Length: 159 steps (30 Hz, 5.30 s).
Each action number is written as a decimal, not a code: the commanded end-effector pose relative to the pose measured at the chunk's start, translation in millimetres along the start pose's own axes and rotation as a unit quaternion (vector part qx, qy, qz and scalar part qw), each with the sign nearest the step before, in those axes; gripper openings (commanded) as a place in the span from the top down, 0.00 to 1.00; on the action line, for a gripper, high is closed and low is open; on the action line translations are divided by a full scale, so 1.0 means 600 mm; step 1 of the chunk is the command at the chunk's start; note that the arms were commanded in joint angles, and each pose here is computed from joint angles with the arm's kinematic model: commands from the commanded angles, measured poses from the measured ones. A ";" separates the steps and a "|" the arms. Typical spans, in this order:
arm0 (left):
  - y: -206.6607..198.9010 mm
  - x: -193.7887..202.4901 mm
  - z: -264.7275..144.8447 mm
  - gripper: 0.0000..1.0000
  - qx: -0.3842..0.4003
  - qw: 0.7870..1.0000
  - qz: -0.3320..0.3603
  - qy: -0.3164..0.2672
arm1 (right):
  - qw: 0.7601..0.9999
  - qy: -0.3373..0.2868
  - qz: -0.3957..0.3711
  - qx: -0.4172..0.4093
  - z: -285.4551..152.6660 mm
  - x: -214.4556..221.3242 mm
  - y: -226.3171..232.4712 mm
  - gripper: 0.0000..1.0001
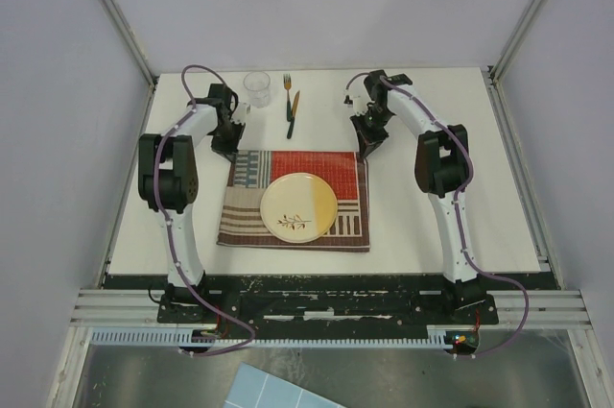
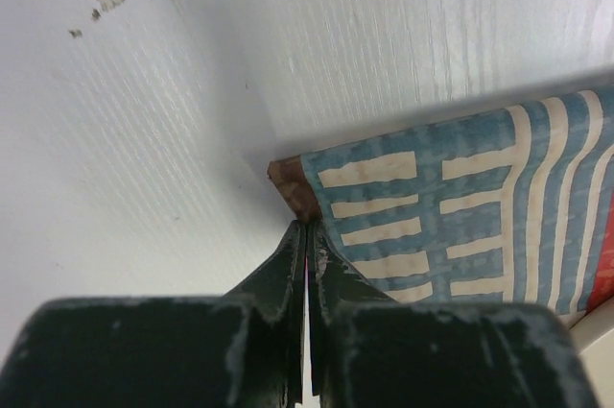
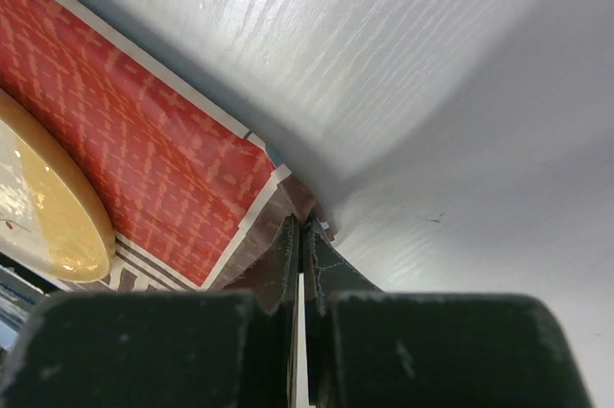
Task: Set the dinner table for one person
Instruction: Move the napkin to the center of the board, then adjust the plate on the napkin.
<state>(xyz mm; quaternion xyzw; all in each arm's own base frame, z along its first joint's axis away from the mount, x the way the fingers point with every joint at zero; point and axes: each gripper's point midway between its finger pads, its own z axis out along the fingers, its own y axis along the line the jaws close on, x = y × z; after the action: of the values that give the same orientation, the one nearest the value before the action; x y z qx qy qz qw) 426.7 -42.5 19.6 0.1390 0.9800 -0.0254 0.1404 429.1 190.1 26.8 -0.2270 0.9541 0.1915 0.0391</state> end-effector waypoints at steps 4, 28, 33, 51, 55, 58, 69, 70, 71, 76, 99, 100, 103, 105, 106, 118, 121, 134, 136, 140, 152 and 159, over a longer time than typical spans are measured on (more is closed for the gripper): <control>-0.012 -0.068 0.008 0.97 0.020 0.998 -0.005 -0.056 | 0.996 -0.080 -0.016 0.046 -0.030 -0.076 -0.017 0.98; -0.002 -0.090 -0.098 0.69 -0.007 0.994 0.023 -0.104 | 0.987 -0.145 -0.022 0.063 -0.116 -0.096 -0.001 0.52; -0.007 -0.081 -0.174 0.64 -0.017 0.990 0.028 -0.134 | 0.991 -0.128 -0.025 0.022 -0.154 -0.053 0.043 0.52; -0.166 -0.022 -0.085 0.65 0.045 0.993 0.074 -0.077 | 0.992 -0.004 0.025 -0.127 -0.033 0.026 0.142 0.52; -0.188 -0.021 -0.065 0.65 0.045 0.993 0.087 -0.067 | 0.992 0.018 0.010 -0.123 0.000 0.036 0.156 0.53; -0.192 -0.017 -0.051 0.65 0.047 0.993 0.090 -0.059 | 0.992 0.027 0.007 -0.127 0.015 0.039 0.165 0.53; -0.191 0.012 -0.018 0.66 0.040 0.994 0.089 -0.041 | 0.992 0.056 0.001 -0.113 0.044 0.062 0.164 0.54; -0.191 0.014 -0.017 0.66 0.040 0.994 0.088 -0.041 | 0.993 0.055 0.001 -0.108 0.044 0.063 0.161 0.54; -0.194 0.018 -0.016 0.66 0.043 0.994 0.088 -0.039 | 0.993 0.056 -0.001 -0.106 0.044 0.066 0.160 0.54; -0.200 0.027 -0.013 0.66 0.044 0.995 0.088 -0.033 | 0.992 0.062 0.002 -0.111 0.044 0.071 0.165 0.55; -0.227 0.023 -0.076 0.64 0.079 0.991 0.084 -0.060 | 0.991 0.068 -0.015 -0.110 0.048 0.073 0.181 0.55; -0.229 0.031 -0.071 0.64 0.081 0.992 0.084 -0.056 | 0.992 0.068 -0.015 -0.110 0.048 0.072 0.181 0.55; -0.233 0.043 -0.060 0.64 0.079 0.992 0.090 -0.044 | 0.991 0.067 -0.014 -0.111 0.048 0.072 0.181 0.55; -0.233 0.050 -0.051 0.64 0.078 0.992 0.091 -0.032 | 0.992 0.068 -0.014 -0.110 0.049 0.071 0.180 0.55; -0.233 0.053 -0.048 0.65 0.079 0.992 0.090 -0.028 | 0.992 0.067 -0.015 -0.110 0.048 0.071 0.181 0.55; -0.236 0.064 -0.014 0.66 0.082 0.993 0.087 -0.003 | 0.991 0.069 -0.016 -0.114 0.050 0.069 0.183 0.56; -0.235 0.067 -0.003 0.67 0.082 0.993 0.087 0.000 | 0.991 0.070 -0.019 -0.116 0.051 0.070 0.185 0.58; -0.241 0.069 0.006 0.97 0.088 0.992 0.094 0.006 | 0.989 0.070 -0.034 -0.128 0.044 0.073 0.197 0.98; -0.242 0.063 0.004 0.97 0.089 0.991 0.095 0.003 | 0.989 0.068 -0.038 -0.128 0.040 0.071 0.200 0.98; -0.250 0.047 0.000 0.97 0.094 0.990 0.102 -0.003 | 0.988 0.063 -0.043 -0.131 0.030 0.069 0.209 0.98; -0.261 -0.025 -0.013 0.97 0.089 0.988 0.120 -0.026 | 0.986 0.064 -0.070 -0.139 0.005 0.073 0.239 0.98; -0.260 -0.057 -0.025 0.97 0.082 0.988 0.123 -0.038 | 0.984 0.060 -0.090 -0.141 -0.012 0.070 0.263 0.98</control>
<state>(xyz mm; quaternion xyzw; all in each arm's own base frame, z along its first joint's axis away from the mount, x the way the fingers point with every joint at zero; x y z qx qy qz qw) 364.8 -171.2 25.8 0.2500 0.9623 -0.0745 0.0767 330.4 263.3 25.7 -0.2759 0.9264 0.2452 -0.0750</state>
